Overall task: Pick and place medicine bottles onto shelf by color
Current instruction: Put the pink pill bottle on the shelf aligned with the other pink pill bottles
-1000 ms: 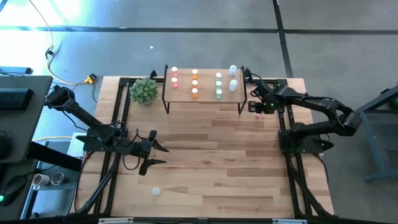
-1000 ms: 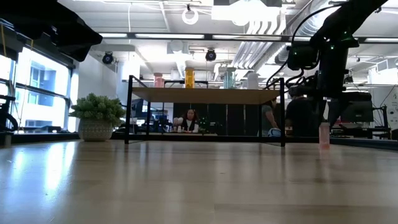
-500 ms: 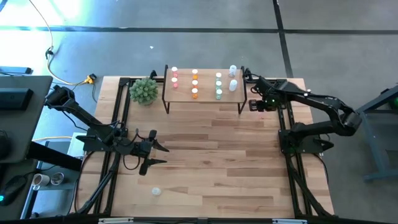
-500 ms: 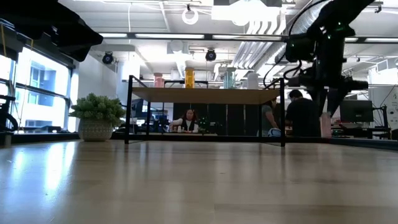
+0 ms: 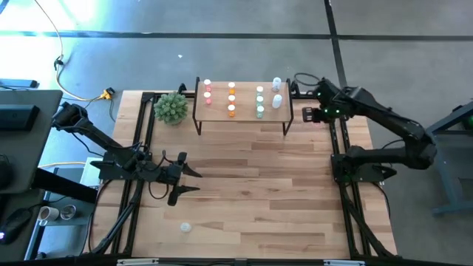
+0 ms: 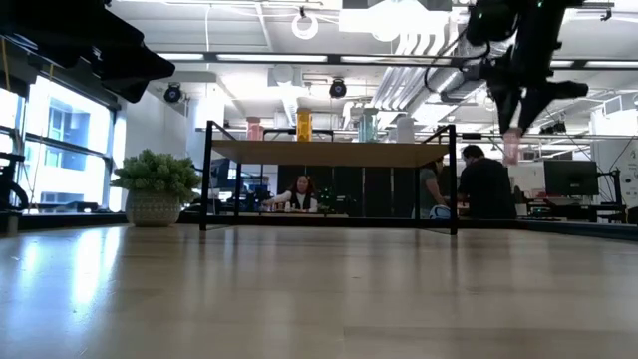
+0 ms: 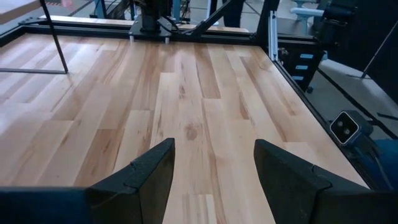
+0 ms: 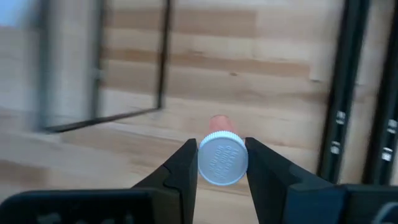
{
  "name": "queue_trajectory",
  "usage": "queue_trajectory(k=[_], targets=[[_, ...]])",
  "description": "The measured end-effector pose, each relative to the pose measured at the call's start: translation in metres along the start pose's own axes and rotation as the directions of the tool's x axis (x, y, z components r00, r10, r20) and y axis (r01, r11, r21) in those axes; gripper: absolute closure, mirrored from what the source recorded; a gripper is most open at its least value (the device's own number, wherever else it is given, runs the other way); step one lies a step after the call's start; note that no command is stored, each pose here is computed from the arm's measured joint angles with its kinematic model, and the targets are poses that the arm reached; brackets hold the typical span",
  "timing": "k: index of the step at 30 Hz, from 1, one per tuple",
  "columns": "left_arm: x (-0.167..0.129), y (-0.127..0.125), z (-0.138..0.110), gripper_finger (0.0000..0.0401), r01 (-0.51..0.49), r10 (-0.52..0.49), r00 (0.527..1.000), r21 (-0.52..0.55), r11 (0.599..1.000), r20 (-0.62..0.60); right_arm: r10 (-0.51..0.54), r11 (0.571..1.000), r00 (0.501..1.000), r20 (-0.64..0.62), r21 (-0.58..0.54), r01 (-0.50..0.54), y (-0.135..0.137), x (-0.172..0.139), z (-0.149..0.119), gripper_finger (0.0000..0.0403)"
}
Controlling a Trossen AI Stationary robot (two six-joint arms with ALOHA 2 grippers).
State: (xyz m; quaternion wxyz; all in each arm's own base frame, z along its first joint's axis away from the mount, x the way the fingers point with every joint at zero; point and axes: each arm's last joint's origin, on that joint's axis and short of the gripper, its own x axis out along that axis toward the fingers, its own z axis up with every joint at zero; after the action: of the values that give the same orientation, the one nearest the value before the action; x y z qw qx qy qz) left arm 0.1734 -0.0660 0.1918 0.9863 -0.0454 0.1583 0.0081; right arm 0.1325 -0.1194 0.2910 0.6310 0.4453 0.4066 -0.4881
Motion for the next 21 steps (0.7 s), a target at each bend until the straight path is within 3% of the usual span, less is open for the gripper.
queue_trajectory(k=[7,11,15,21], targets=[[0.000,0.000,0.000,0.0190,0.000,0.000,1.000,0.000,1.000,0.000,0.177,0.981,0.982,0.072,-0.093,-0.170,0.016,-0.044,-0.007,0.0304],[0.000,0.000,0.000,0.0190,0.000,0.000,1.000,0.000,1.000,0.000,0.226,0.967,0.968,0.108,-0.147,-0.210,0.028,-0.062,-0.016,0.0304],[0.000,0.000,0.000,0.0189,-0.003,0.003,1.000,0.000,1.000,0.001,0.267,0.951,0.957,0.111,-0.192,-0.243,0.040,-0.069,-0.031,0.0304],[0.000,0.002,0.000,0.0170,-0.057,0.057,0.998,-0.001,0.998,0.014,0.378,0.893,0.921,0.094,-0.300,-0.336,0.068,-0.073,-0.057,0.0304]])
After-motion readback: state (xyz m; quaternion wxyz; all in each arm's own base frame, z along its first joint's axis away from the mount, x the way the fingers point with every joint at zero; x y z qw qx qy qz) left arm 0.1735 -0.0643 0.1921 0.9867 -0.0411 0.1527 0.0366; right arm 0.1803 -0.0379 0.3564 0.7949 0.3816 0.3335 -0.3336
